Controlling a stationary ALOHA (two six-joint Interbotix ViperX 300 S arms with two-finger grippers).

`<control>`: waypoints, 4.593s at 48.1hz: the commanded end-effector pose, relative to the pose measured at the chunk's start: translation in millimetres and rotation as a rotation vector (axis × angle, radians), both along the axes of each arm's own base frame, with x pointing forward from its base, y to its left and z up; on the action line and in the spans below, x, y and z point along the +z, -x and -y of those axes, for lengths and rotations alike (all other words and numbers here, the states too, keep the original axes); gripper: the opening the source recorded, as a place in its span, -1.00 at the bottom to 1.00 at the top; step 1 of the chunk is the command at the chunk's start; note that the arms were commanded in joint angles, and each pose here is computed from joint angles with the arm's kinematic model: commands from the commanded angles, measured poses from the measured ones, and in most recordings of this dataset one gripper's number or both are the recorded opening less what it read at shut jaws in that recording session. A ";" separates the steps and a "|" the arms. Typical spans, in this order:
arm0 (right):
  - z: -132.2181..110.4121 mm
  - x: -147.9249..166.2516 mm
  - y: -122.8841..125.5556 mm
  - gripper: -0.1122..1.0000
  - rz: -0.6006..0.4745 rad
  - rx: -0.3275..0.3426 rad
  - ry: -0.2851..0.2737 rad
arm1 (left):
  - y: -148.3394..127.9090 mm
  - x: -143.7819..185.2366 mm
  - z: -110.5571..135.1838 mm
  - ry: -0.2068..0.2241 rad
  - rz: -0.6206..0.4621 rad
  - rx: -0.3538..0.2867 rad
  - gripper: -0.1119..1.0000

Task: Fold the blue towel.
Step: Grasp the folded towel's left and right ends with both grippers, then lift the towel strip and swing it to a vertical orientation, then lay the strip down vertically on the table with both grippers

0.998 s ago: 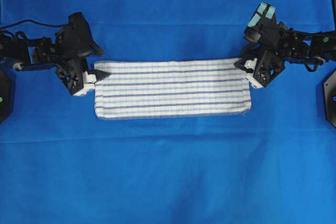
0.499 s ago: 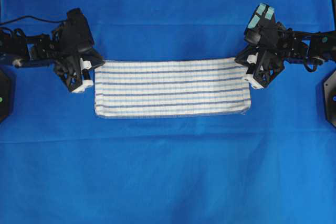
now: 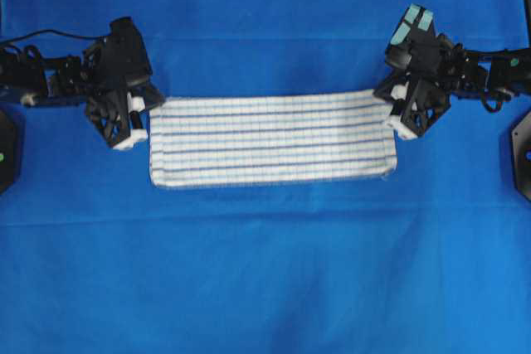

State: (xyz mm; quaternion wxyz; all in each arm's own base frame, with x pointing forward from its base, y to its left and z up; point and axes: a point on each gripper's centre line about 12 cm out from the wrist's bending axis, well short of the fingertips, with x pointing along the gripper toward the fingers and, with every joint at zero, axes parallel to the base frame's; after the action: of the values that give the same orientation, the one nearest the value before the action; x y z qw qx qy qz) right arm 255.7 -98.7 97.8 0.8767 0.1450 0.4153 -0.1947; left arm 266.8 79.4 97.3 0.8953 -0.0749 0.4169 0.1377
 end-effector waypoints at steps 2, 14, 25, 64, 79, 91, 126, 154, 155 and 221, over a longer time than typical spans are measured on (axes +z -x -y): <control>3.4 25.3 -5.9 -0.71 0.052 -0.005 0.024 | -9.6 25.9 -1.7 -0.013 0.049 -0.004 -0.77; 1.9 69.1 2.3 -0.71 0.101 -0.016 0.052 | -9.7 73.3 -1.2 -0.013 0.076 -0.003 -0.77; -3.6 100.4 17.8 -0.71 0.162 -0.024 0.077 | -0.5 104.7 7.6 -0.022 0.121 -0.023 -0.77; 21.0 125.0 -0.8 -0.71 0.308 -0.072 0.140 | -38.1 140.2 76.8 -0.019 0.350 -0.254 -0.77; 74.2 134.0 -27.8 -0.71 0.305 -0.128 0.227 | -98.7 150.4 125.1 -0.009 0.411 -0.390 -0.77; 107.9 141.5 -59.7 -0.71 0.295 -0.123 0.280 | -141.8 155.0 147.0 -0.008 0.447 -0.432 -0.77; 121.3 143.1 -69.0 -0.71 0.271 -0.117 0.307 | -196.9 154.4 158.9 -0.015 0.503 -0.439 -0.77; 96.3 130.6 -13.5 -0.71 0.221 -0.151 0.284 | -273.9 140.0 176.4 -0.073 0.568 -0.481 -0.77; 96.3 130.3 -13.3 -0.71 0.218 -0.151 0.283 | -274.1 139.2 176.4 -0.073 0.567 -0.481 -0.77; 121.9 80.1 -119.5 -0.71 0.166 -0.010 0.268 | -180.2 76.7 165.4 0.071 0.441 -0.397 -0.42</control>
State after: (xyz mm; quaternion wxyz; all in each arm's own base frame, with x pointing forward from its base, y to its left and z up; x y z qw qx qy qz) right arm 370.8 -217.3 162.8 0.9123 0.0515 0.3292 -0.2380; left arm 444.3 -86.2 152.3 0.9639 -0.0491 0.2517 -0.0716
